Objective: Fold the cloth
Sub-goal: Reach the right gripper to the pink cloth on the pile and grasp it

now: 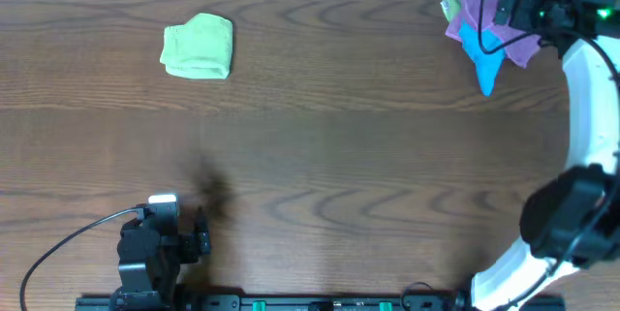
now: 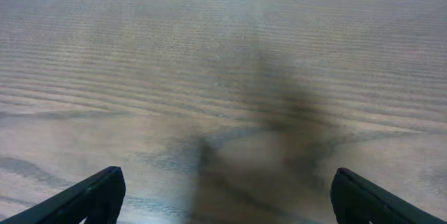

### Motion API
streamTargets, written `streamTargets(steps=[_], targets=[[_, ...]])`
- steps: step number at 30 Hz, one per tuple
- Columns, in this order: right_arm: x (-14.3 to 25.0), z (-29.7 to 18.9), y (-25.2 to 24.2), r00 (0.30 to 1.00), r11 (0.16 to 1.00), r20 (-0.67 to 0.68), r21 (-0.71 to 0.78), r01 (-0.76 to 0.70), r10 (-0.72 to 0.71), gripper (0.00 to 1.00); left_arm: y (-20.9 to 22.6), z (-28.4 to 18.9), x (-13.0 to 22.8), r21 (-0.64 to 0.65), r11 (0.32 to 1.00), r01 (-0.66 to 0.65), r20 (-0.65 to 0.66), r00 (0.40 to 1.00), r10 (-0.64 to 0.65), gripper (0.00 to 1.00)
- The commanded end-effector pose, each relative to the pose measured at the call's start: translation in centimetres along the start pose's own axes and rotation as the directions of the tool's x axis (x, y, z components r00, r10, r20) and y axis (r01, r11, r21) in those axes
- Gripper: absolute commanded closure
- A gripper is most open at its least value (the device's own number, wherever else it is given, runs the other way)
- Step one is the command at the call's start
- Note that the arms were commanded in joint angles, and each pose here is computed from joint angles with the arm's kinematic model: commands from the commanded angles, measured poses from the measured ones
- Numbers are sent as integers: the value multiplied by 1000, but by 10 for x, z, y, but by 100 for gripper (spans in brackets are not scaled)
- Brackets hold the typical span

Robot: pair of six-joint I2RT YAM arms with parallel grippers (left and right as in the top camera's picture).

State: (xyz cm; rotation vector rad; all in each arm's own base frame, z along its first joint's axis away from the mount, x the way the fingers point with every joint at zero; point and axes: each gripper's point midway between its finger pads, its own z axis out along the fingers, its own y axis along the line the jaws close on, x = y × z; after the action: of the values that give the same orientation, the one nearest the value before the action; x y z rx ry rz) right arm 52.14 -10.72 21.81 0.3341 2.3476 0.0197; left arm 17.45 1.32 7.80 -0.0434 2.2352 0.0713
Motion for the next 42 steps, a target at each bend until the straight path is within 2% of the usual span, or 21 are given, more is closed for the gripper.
streamTargets(steps=[1,8,15,28,31,33,39,42], targets=[[12,38,-8,999,1000,-39,4,2,-2,1,0,1,3,0,1000,-21,-9,1000,21,5],[23,93,-1,999,998,-30,-62,14,-16,1,0,1,3,0,1000,-21,-9,1000,21,5],[40,124,11,998,991,-56,-135,19,-27,2,0,1,3,0,1000,-21,-9,1000,21,5],[58,156,37,995,978,-56,-196,73,-85,18,0,1,3,0,1000,-21,-9,1000,21,5],[60,159,40,995,977,-54,-199,76,-89,28,0,1,3,0,1000,-21,-9,1000,21,5],[60,160,41,995,977,-52,-200,78,-90,38,0,1,3,0,1000,-21,-9,1000,21,5],[57,160,42,995,977,-40,-195,83,-93,79,0,1,3,0,1000,-21,-9,1000,21,5],[59,160,42,995,977,-49,-195,81,-92,93,0,1,3,0,1000,-21,-9,1000,21,5]])
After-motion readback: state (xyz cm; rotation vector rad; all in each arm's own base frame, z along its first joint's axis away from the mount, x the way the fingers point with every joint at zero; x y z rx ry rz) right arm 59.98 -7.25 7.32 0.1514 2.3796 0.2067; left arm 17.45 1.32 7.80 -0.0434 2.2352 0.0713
